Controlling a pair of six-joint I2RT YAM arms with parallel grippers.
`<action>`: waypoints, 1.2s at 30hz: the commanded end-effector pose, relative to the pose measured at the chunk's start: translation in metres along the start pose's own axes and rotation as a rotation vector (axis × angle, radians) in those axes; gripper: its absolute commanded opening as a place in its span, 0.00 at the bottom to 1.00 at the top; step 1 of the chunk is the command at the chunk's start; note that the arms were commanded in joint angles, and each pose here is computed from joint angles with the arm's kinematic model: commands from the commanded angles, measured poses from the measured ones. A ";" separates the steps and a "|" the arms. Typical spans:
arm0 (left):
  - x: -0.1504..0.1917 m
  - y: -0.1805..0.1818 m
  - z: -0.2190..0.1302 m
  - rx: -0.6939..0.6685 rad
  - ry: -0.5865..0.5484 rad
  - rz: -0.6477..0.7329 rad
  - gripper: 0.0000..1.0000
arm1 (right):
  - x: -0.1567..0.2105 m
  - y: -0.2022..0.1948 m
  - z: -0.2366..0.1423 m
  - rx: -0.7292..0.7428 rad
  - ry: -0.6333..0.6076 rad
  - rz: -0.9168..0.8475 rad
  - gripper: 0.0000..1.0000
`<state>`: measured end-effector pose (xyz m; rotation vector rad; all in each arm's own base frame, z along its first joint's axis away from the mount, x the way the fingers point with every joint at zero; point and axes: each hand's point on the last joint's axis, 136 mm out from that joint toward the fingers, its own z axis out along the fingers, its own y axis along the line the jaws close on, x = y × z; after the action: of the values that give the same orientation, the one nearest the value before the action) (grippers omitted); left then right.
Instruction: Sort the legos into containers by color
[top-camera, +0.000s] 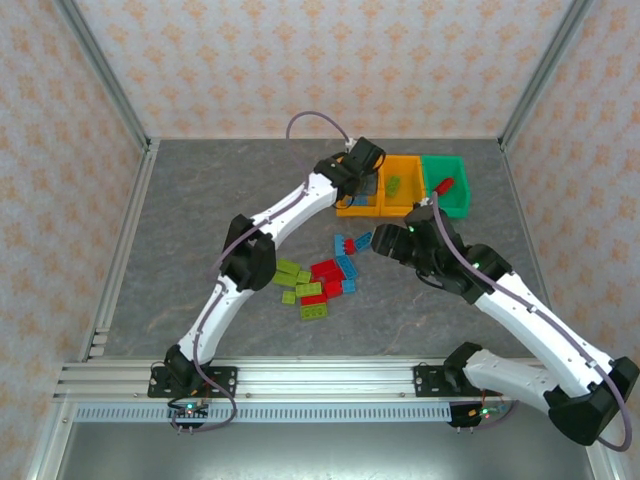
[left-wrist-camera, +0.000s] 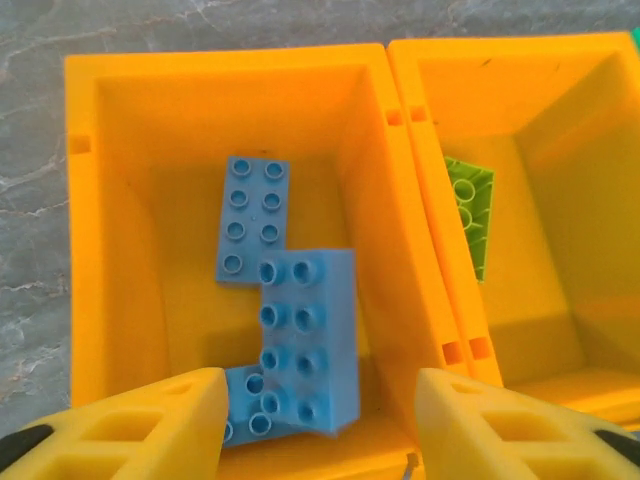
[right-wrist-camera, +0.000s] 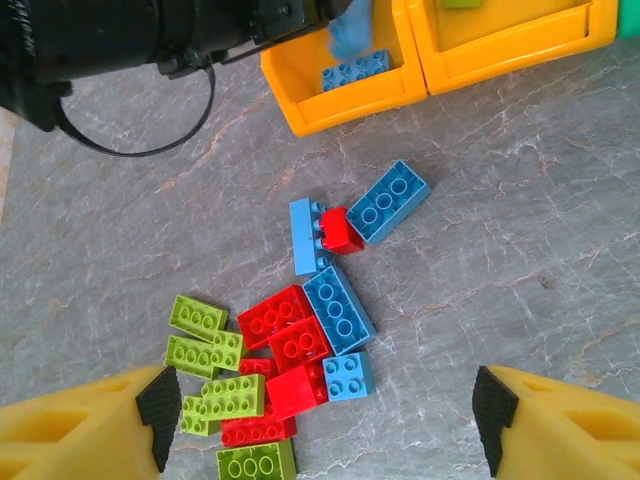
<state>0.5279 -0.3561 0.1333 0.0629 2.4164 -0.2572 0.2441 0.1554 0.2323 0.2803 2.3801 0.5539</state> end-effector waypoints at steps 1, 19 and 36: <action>-0.030 -0.004 -0.037 0.024 -0.053 0.009 0.60 | 0.005 -0.017 -0.004 0.058 -0.012 0.022 0.80; 0.052 0.033 -0.321 0.320 -0.238 0.364 0.50 | 0.018 -0.017 0.101 0.282 0.125 0.070 0.86; 0.151 0.117 -0.319 0.191 -0.182 0.788 1.00 | 0.015 -0.047 0.225 0.406 0.185 0.274 0.82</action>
<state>0.2118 -0.1826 0.2505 0.9787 2.0417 -0.1821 0.3672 0.1843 0.0526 0.7179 2.6553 0.1729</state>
